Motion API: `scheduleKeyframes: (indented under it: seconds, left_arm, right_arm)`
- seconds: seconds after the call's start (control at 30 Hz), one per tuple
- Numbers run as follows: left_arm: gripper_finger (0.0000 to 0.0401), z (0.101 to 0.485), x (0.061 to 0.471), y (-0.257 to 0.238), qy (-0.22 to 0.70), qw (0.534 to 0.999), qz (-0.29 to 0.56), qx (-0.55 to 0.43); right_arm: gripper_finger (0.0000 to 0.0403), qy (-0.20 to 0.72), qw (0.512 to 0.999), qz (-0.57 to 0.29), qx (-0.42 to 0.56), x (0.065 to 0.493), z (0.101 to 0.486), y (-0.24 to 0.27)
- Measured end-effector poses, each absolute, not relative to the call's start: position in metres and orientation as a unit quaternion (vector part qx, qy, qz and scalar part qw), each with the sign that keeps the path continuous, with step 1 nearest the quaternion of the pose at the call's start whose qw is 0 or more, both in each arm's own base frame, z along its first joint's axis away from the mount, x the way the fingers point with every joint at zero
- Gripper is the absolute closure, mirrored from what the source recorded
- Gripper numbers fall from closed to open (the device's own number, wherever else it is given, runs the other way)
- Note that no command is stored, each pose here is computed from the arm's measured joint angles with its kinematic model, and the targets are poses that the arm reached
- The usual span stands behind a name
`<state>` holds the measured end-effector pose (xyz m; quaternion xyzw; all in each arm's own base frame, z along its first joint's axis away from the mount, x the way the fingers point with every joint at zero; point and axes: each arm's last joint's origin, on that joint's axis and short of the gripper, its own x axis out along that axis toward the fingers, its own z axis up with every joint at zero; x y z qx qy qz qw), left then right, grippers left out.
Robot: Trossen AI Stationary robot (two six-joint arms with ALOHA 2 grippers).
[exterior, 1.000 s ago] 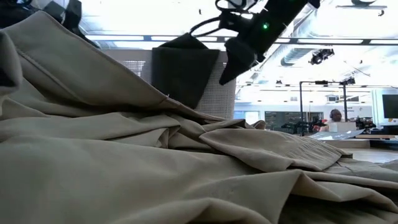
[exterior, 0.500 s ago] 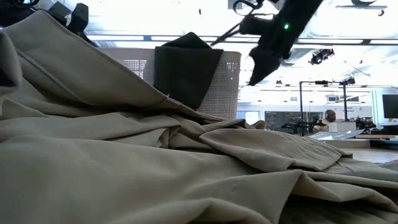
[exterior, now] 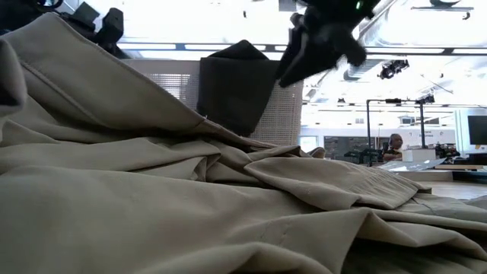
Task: Sort clothes
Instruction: Put the black jacket into the white bin
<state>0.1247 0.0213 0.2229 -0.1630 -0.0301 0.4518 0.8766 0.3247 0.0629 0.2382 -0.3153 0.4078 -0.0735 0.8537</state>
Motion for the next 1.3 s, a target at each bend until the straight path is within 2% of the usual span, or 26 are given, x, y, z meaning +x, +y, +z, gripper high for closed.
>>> scheduleKeyframes:
  seconds: [0.23, 0.37, 0.47, 0.57, 0.7, 0.9, 1.13, 1.3]
  left_arm:
    - [0.0401, 0.223, 0.133, 0.021, -0.028, 0.881, 0.448, -0.149]
    - [0.0401, 0.222, 0.134, 0.022, -0.027, 0.879, 0.452, -0.147]
    - [0.0401, 0.222, 0.135, 0.023, -0.025, 0.880, 0.451, -0.148]
    - [0.0401, 0.222, 0.136, 0.025, -0.022, 0.884, 0.442, -0.151]
    - [0.0401, 0.222, 0.136, 0.027, -0.021, 0.887, 0.435, -0.155]
    - [0.0401, 0.221, 0.136, 0.027, -0.018, 0.889, 0.430, -0.156]
    - [0.0401, 0.221, 0.137, 0.027, -0.017, 0.890, 0.429, -0.156]
    - [0.0401, 0.221, 0.137, 0.027, -0.018, 0.890, 0.427, -0.157]
  right_arm:
    - [0.0215, 0.450, 0.739, -0.017, -0.501, 0.346, 0.206, 0.046]
    - [0.0218, 0.456, 0.658, -0.043, -0.598, 0.364, 0.188, 0.037]
    - [0.0225, 0.458, 0.615, -0.030, -0.641, 0.373, 0.176, 0.030]
    - [0.0234, 0.471, 0.594, -0.043, -0.651, 0.378, 0.167, 0.021]
    - [0.0271, 0.481, 0.602, -0.087, -0.632, 0.380, 0.165, 0.015]
    - [0.0388, 0.464, 0.627, -0.136, -0.610, 0.383, 0.182, 0.023]
    - [0.0398, 0.382, 0.703, -0.212, -0.562, 0.401, 0.252, 0.035]
    - [0.0399, 0.334, 0.734, -0.273, -0.524, 0.411, 0.315, 0.017]
